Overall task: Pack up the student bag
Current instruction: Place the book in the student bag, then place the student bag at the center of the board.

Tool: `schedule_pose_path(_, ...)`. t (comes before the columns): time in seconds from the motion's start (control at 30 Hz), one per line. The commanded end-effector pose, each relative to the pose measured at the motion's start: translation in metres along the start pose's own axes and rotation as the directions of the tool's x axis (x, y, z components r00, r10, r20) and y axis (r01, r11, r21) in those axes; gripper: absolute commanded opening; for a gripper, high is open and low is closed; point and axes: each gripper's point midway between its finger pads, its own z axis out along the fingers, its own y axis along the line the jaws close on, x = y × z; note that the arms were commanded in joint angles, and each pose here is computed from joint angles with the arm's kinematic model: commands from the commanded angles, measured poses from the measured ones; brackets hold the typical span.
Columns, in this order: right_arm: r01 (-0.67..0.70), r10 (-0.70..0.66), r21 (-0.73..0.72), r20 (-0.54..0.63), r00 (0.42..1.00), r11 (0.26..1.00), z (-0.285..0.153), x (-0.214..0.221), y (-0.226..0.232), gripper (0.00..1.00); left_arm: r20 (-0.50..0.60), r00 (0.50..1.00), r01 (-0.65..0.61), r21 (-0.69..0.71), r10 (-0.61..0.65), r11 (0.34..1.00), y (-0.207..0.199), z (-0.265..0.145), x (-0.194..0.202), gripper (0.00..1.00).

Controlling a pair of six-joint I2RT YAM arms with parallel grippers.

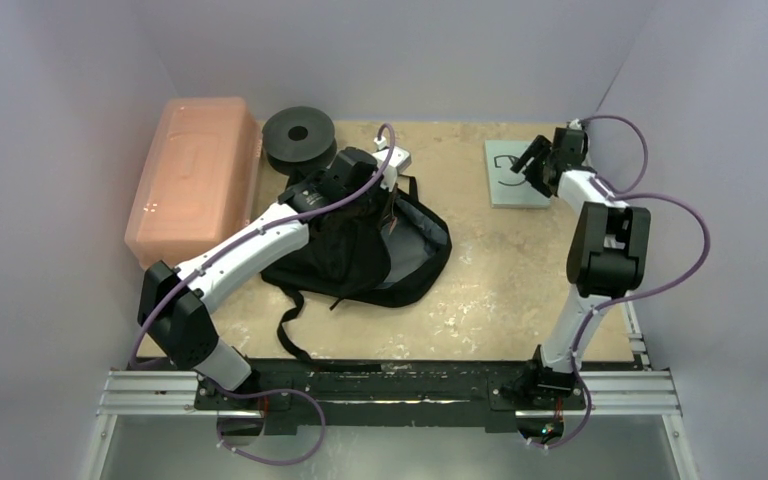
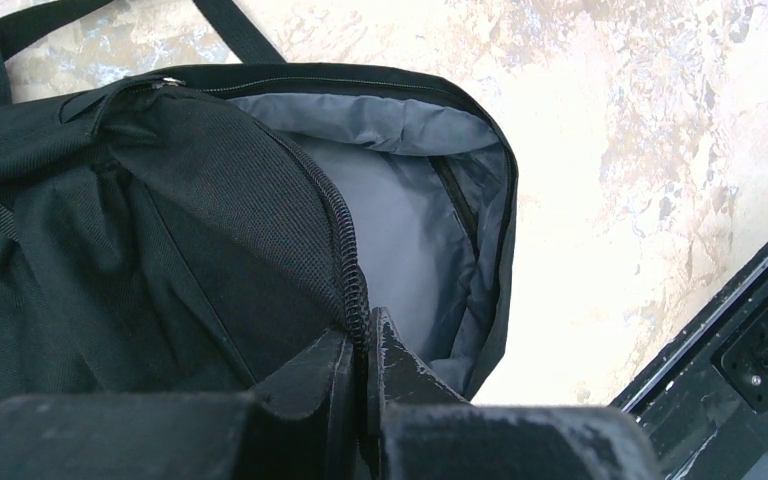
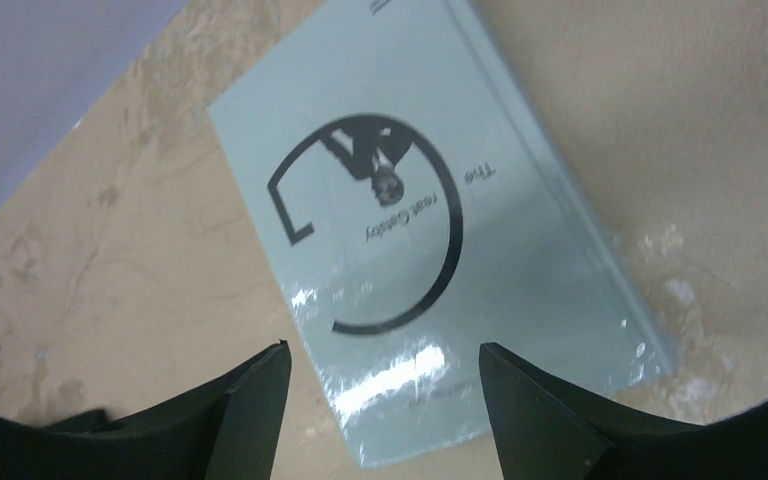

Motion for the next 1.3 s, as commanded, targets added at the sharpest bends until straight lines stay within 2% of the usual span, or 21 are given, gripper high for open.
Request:
schedule_pose_path(0.0,0.060,-0.069,0.078,0.114,0.991,0.995,0.008,-0.061,0.005,0.74,0.063,0.998,-0.004,0.060,0.000,0.998,-0.018,-0.005,-0.024,0.00)
schedule_pose_path(0.2,0.067,-0.081,0.137,0.098,0.992,0.988,0.026,-0.069,-0.016,0.79,0.047,0.999,-0.007,0.090,0.003,0.996,-0.031,-0.003,-0.019,0.00)
schedule_pose_path(0.47,0.067,-0.071,0.136,0.022,0.997,0.988,0.048,-0.058,-0.045,0.79,0.028,0.998,-0.053,0.138,0.050,0.989,-0.056,0.000,-0.010,0.00)
schedule_pose_path(0.63,0.078,-0.077,0.075,-0.025,0.997,0.994,0.052,-0.042,-0.039,0.77,0.022,0.995,-0.098,0.176,0.096,0.979,-0.066,0.000,-0.004,0.00)
schedule_pose_path(0.8,0.035,-0.037,-0.038,-0.060,0.998,0.999,0.052,-0.020,-0.026,0.74,-0.003,0.991,-0.129,0.241,0.133,0.962,-0.084,0.003,0.005,0.00)
schedule_pose_path(1.0,-0.021,0.000,-0.188,-0.111,0.994,0.982,0.048,0.003,-0.002,0.71,-0.117,0.989,-0.046,0.373,0.096,0.927,-0.105,0.004,0.040,0.00)
schedule_pose_path(1.07,-0.024,-0.006,-0.241,-0.125,0.992,0.970,0.047,0.009,0.009,0.70,-0.144,0.987,-0.009,0.415,0.075,0.910,-0.112,-0.001,0.049,0.07)
schedule_pose_path(1.17,-0.019,-0.021,-0.280,-0.139,0.990,0.960,0.044,0.015,0.022,0.70,-0.134,0.990,0.021,0.466,0.047,0.885,-0.122,-0.014,0.049,0.29)
schedule_pose_path(1.23,-0.020,-0.023,-0.318,-0.131,0.991,0.948,0.042,0.012,0.030,0.70,-0.091,0.995,0.005,0.504,0.047,0.864,-0.129,-0.024,0.037,0.59)
schedule_pose_path(1.27,-0.019,-0.023,-0.318,-0.126,0.992,0.948,0.041,0.011,0.031,0.70,-0.067,0.996,-0.010,0.519,0.052,0.855,-0.133,-0.030,0.029,0.68)
